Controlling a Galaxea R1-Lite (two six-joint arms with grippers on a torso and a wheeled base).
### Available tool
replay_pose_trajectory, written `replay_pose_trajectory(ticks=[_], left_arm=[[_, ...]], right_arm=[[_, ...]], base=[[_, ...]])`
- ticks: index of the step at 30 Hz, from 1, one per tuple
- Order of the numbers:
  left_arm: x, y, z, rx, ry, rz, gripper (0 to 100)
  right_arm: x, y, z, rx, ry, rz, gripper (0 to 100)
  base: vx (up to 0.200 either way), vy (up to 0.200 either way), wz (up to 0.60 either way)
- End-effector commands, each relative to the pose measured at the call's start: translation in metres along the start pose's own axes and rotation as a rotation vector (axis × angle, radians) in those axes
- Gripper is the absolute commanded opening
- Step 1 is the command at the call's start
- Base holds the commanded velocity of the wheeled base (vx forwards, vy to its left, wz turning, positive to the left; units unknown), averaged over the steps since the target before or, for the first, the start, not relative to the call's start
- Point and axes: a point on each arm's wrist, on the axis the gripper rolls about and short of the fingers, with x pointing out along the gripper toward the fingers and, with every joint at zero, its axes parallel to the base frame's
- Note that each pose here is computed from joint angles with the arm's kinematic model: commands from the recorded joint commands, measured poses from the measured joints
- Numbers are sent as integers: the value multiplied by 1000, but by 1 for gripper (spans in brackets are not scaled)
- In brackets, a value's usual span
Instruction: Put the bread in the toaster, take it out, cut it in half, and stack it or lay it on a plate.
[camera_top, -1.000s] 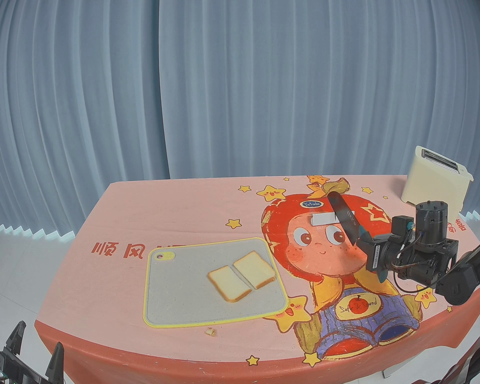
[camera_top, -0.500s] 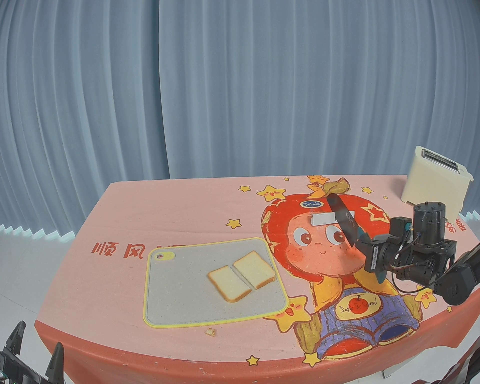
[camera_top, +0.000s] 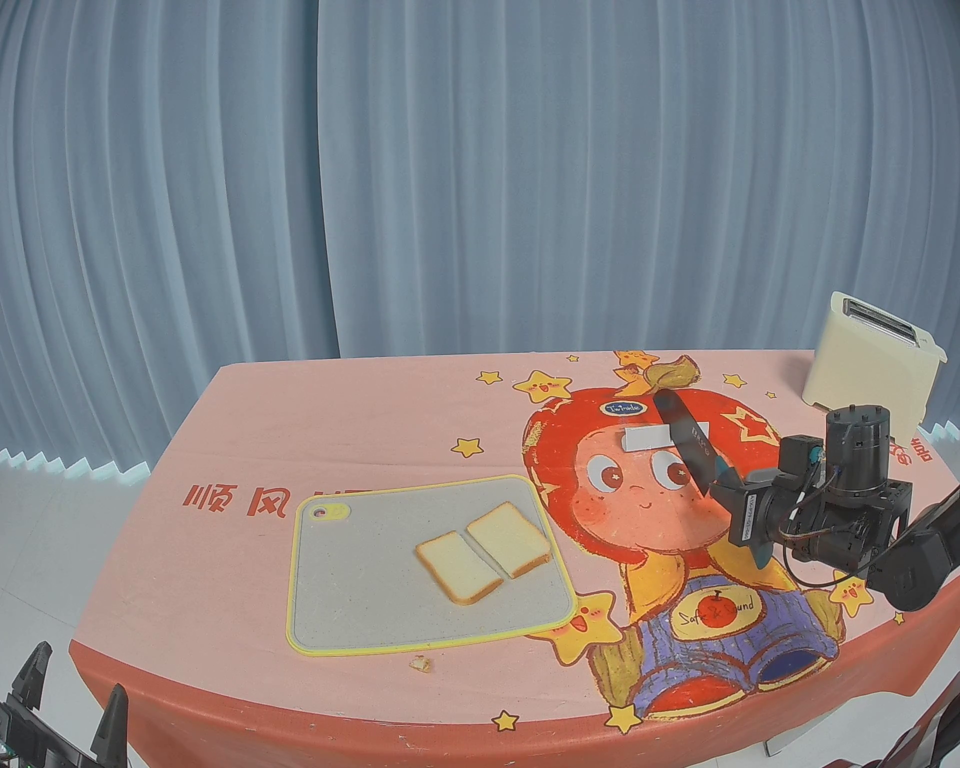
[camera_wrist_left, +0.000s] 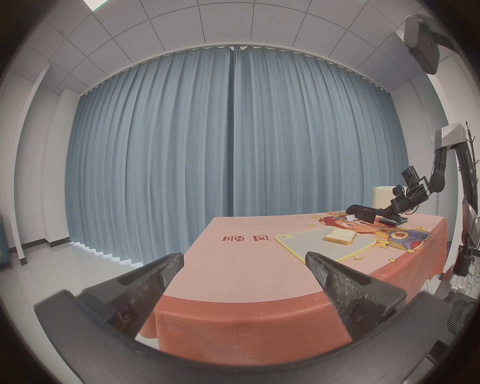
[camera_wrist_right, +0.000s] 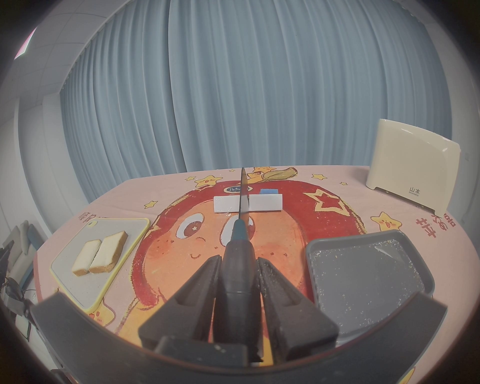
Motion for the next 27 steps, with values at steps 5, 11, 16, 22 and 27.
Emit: replay_pose_trajectory(ticks=[5,11,16,22,27], left_arm=[[1,0,-5,0,7,0,100],[1,0,-5,0,7,-2,100],[1,0,-5,0,7,-2,100],[1,0,-5,0,7,0,100],[1,0,-5,0,7,0,100]], right_arm=[[0,0,-1,0,2,0,0],[0,0,-1,0,2,0,0],[0,0,-2,-1,7,0,0],[0,0,-3,-1,11,-1,0],[0,0,-3,-1,11,-2,0]], base=[[0,0,0],[0,0,0],[0,0,0],[0,0,0],[0,0,0]])
